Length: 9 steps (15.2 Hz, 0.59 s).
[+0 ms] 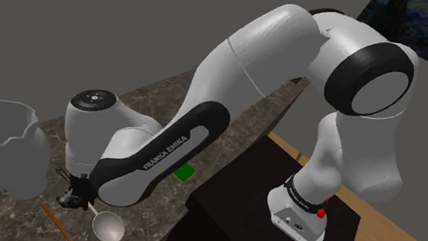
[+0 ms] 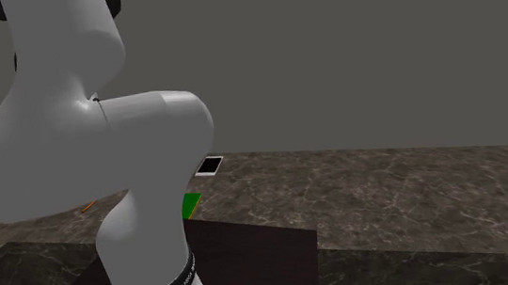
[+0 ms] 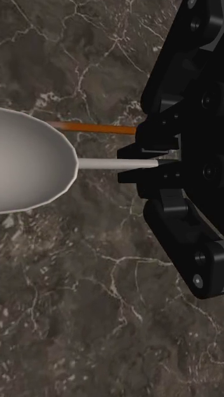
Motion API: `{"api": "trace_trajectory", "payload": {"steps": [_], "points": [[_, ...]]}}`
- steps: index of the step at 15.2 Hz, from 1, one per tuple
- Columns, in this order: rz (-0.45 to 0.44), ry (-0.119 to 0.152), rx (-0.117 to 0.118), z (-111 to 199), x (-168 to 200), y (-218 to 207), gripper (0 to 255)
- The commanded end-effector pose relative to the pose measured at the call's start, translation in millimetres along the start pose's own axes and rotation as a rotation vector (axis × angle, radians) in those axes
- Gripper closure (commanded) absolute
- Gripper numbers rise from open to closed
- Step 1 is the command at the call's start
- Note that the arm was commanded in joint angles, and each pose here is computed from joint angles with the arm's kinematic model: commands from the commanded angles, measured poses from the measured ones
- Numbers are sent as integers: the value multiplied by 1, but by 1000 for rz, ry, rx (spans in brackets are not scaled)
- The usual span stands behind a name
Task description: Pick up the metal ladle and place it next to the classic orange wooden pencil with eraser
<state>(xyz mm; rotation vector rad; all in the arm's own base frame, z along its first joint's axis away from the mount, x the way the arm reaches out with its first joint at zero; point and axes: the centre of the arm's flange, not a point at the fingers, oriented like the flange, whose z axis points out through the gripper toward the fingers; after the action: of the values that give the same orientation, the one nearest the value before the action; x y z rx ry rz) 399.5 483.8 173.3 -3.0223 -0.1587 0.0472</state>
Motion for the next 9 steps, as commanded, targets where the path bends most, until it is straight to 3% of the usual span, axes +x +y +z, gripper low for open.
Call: {"api": "trace_trajectory", "payload": {"steps": [1,9], "points": [[1,0,-1,3,-7,-26,255],[1,0,-1,19,-33,-127,255]]}}
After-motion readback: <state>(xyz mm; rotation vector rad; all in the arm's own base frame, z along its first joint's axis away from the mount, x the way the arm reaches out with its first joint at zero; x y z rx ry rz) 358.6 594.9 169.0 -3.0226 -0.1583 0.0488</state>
